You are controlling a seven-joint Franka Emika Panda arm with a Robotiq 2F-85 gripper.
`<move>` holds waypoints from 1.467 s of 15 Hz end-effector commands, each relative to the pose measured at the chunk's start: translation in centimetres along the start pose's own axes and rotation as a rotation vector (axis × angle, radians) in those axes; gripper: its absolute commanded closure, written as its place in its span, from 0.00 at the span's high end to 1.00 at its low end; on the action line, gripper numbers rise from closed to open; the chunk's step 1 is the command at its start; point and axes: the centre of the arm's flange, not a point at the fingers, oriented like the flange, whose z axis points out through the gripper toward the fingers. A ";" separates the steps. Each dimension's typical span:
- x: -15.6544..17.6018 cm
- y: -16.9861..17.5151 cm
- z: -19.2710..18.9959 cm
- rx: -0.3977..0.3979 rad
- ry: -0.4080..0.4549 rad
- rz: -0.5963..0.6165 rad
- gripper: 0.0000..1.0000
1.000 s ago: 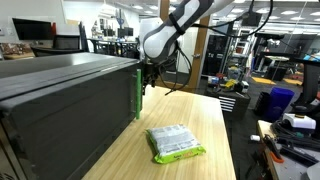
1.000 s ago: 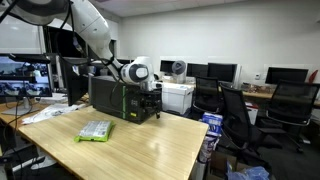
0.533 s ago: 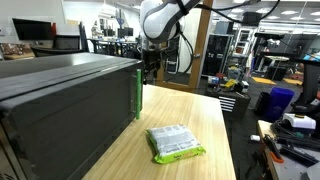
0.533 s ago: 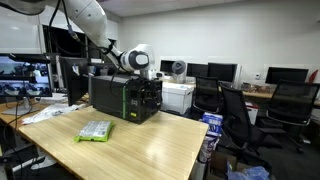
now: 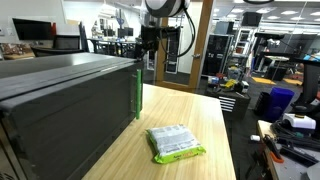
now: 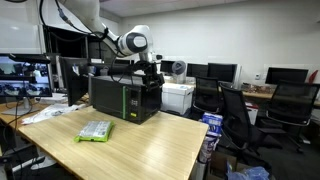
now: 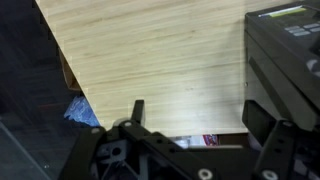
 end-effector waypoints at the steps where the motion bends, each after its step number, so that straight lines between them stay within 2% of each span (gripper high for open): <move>1: -0.4 0.5 -4.6 0.016 0.074 -0.015 1.00; 3: -0.4 0.4 -5.9 0.033 0.113 -0.022 1.00; 6: 0.1 -0.6 -6.7 0.136 0.086 -0.049 1.00; 8: -0.3 -1.8 -5.5 0.217 0.029 -0.072 1.00; 11: -1.5 -3.6 -3.0 0.265 -0.102 -0.131 1.00; 13: -1.8 -4.2 -1.5 0.256 -0.193 -0.159 1.00; 16: -3.2 -5.0 -1.7 0.252 -0.247 -0.231 1.00; 22: -4.6 -5.4 -4.5 0.250 -0.264 -0.368 1.00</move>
